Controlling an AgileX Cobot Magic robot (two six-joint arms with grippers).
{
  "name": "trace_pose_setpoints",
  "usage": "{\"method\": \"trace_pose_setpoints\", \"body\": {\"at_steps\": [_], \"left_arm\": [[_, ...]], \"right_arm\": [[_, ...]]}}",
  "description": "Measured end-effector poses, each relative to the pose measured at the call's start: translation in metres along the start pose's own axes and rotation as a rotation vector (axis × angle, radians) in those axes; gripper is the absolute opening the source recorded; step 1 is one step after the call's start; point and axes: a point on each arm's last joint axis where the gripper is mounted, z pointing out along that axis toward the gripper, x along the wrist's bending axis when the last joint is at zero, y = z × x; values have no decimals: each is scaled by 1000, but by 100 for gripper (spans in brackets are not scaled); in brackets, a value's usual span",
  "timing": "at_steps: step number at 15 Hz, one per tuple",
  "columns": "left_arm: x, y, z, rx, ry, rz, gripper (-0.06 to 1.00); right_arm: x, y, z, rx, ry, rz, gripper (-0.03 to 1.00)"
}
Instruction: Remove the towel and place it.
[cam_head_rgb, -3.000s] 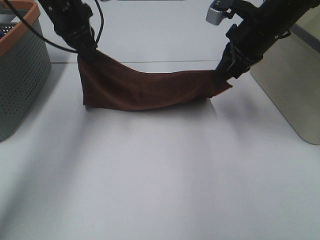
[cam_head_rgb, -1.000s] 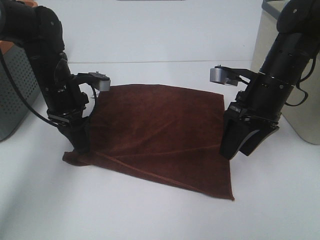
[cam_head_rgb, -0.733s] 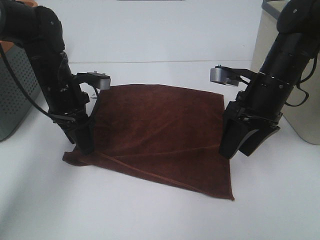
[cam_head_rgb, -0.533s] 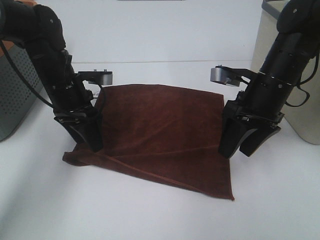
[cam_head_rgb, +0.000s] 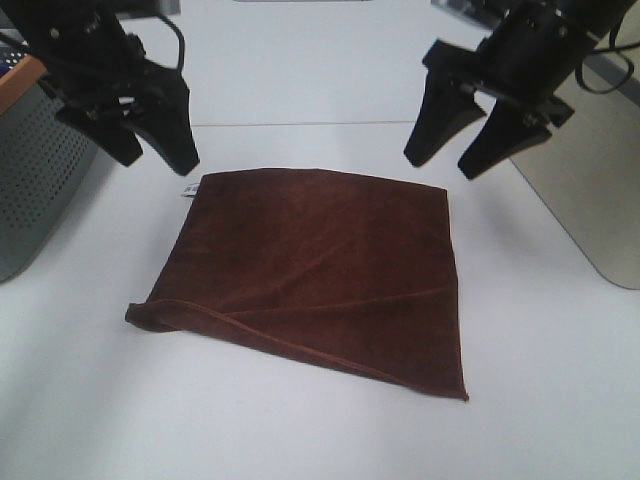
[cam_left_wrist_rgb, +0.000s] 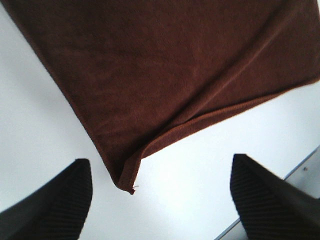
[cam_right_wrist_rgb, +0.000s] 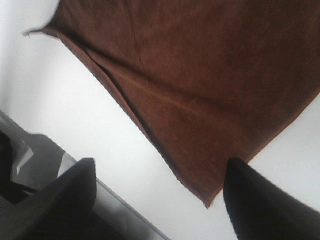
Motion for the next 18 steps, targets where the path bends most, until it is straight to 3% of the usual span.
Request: {"method": "trace_pose_setpoints", "body": {"at_steps": [2,5,6,7,8,11,16,18], "left_arm": [[-9,4,-39,-105,42,-74,73],[-18,-1,-90,-227,141,-85,73],[-15,-6,-103,-247,221,-99,73],[-5,-14,-119,-262,378,-132,73],[0,-18,-129,-280,416,-151,73],[24,-33,-151,-320,437,-240,73],[106,-79,-187,-353,487,-453,73],[115,-89,-194,-365,493,-478,73]], "right_arm": [[15,19,-32,-113,-22,29,63],[24,39,-74,-251,-150,41,63],[28,44,-91,-304,-202,36,63],[35,46,-123,-401,-296,24,63],[34,44,-136,-435,-358,18,63],[14,39,-162,-492,-439,78,63],[-48,12,-214,-556,-557,237,63],[-52,2,-214,-529,-575,229,63]]}}
